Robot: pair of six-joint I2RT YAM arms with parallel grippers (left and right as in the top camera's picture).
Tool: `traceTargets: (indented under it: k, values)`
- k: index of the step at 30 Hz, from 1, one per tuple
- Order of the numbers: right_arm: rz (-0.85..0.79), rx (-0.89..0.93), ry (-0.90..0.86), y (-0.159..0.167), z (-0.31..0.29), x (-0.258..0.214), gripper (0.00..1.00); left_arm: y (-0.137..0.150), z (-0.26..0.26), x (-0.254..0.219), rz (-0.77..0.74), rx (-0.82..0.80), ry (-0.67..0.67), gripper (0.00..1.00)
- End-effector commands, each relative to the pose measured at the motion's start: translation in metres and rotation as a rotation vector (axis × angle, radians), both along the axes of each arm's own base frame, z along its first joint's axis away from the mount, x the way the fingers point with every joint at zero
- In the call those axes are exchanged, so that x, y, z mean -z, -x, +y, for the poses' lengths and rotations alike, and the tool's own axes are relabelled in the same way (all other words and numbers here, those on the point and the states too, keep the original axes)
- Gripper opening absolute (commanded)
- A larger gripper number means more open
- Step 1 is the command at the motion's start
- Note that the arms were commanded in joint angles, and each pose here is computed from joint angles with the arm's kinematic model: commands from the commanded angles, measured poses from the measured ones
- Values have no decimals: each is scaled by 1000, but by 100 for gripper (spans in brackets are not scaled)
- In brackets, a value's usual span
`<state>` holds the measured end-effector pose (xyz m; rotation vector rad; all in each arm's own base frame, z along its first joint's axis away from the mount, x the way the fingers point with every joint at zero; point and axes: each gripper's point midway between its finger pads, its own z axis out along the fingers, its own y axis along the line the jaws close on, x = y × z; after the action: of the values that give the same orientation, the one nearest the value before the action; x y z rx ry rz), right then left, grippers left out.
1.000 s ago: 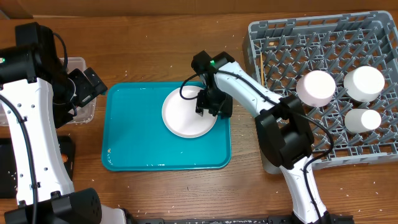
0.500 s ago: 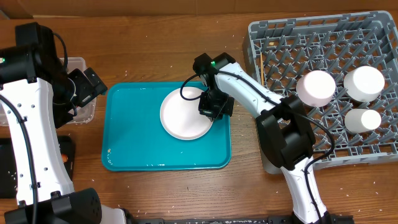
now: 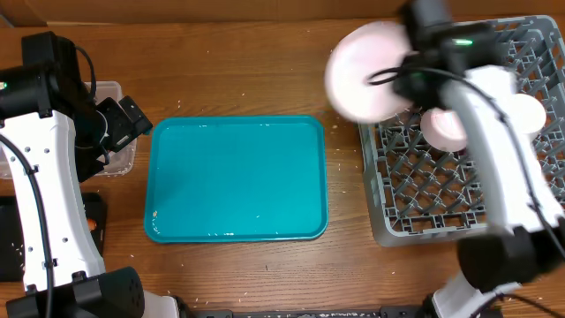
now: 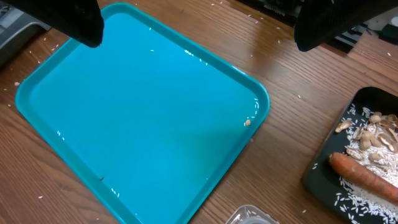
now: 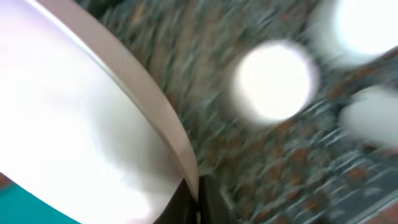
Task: Sort waste into correct bins and load items into the dishwasher
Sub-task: 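Carry the white plate right and stand it upright in the rack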
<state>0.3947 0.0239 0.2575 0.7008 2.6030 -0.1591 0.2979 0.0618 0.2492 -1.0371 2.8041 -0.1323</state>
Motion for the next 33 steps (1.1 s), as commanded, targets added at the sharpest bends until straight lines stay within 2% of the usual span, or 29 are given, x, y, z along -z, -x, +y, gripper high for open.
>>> traceTargets:
  k: [1,8,13,24,33]
  values:
    - [-70,58,211,-17,-60,-18,4,0,1,1,5,-13,3,100]
    - [-103,73,371,-42,-90,-14,4,0,1,1,5,-13,3,100]
    - [-115,69,382,-55,-89,-1,4,0,1,1,5,-13,3,100]
    - [10,29,405,-66,-81,56,4,0,1,1,5,-13,2,100]
    - [20,-3,447,-65,-66,58,4,0,1,1,5,-13,3,100]
